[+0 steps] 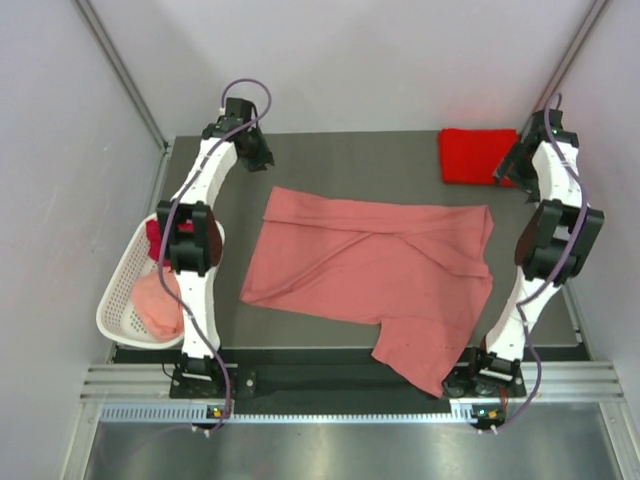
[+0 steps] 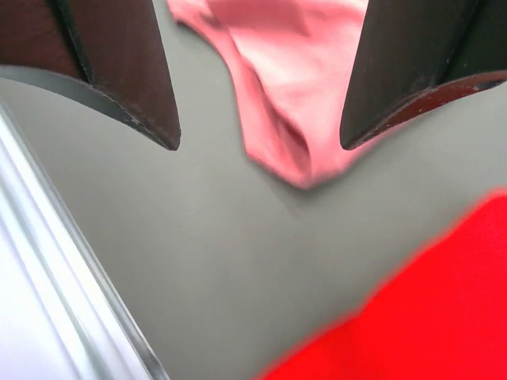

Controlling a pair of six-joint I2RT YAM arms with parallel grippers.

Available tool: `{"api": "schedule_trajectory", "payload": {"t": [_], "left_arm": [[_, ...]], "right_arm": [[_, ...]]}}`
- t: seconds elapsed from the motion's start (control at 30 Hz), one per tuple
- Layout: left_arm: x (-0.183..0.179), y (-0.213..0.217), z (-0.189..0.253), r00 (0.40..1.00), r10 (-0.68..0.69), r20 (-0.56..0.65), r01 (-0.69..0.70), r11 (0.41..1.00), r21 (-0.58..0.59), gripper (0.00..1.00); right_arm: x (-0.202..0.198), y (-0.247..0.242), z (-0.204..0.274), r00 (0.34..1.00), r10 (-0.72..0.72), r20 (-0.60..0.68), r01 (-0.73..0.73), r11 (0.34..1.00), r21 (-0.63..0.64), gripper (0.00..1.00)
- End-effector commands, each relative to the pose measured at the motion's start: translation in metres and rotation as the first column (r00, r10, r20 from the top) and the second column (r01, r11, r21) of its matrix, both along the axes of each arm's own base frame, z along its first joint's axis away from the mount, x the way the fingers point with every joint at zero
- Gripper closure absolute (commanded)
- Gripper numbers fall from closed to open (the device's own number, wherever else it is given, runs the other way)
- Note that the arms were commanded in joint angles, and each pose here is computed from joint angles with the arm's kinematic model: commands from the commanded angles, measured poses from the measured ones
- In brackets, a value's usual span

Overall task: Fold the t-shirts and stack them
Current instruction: Fold the tshirt

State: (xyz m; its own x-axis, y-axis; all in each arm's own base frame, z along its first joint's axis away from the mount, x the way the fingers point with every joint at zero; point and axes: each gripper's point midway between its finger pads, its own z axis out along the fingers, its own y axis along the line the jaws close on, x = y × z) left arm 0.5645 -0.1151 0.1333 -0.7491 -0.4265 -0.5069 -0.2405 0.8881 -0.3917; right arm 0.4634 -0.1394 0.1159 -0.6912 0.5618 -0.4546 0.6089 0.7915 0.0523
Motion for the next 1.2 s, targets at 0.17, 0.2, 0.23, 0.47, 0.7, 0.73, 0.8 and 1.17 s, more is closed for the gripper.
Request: {"api": "schedule_trajectory", "payload": {"t": [0.17,0.2,0.23,0.47,0.7,0.73,0.8,1.17], "left_arm": [[-0.124,-0.005,0.062,0.993,-0.12,0.021,0.116,0.985,0.125,0.85],[-0.136,0.004,0.059,0.994,-0.11,0.012,0.107,0.98,0.168,0.86],[-0.157,0.01,0.039,0.993,-0.113,-0.046,0.12,0.975,0.187,0.87],[-0.248,0.05,0.006,0.978,-0.095,-0.187,0.154,0.931,0.332,0.86],[-0.254,0.042,-0.041,0.965,-0.095,-0.245,0.166,0.944,0.285,0.92],[-0.25,0.041,-0.044,0.963,-0.092,-0.252,0.165,0.944,0.287,0.94],[-0.253,0.044,-0.06,0.943,-0.063,-0.327,0.166,0.939,0.301,0.97],[-0.303,0.044,-0.066,0.902,0.0,-0.432,0.114,0.965,0.238,0.9]], "right_arm": [[-0.071,0.141,0.089,0.927,0.37,0.053,-0.364,0.926,-0.098,0.24],[-0.087,0.171,0.087,0.899,0.434,0.061,-0.429,0.9,-0.081,0.25],[-0.096,0.191,0.084,0.884,0.461,0.081,-0.46,0.887,-0.033,0.26],[-0.166,0.281,0.05,0.821,0.556,0.125,-0.57,0.809,0.143,0.35],[-0.208,0.315,0.023,0.774,0.627,0.09,-0.631,0.749,0.203,0.37],[-0.21,0.316,0.023,0.773,0.627,0.091,-0.631,0.748,0.205,0.38],[-0.214,0.318,0.021,0.766,0.637,0.087,-0.64,0.74,0.206,0.38],[-0.228,0.33,-0.007,0.747,0.663,0.059,-0.653,0.712,0.259,0.39]]}}
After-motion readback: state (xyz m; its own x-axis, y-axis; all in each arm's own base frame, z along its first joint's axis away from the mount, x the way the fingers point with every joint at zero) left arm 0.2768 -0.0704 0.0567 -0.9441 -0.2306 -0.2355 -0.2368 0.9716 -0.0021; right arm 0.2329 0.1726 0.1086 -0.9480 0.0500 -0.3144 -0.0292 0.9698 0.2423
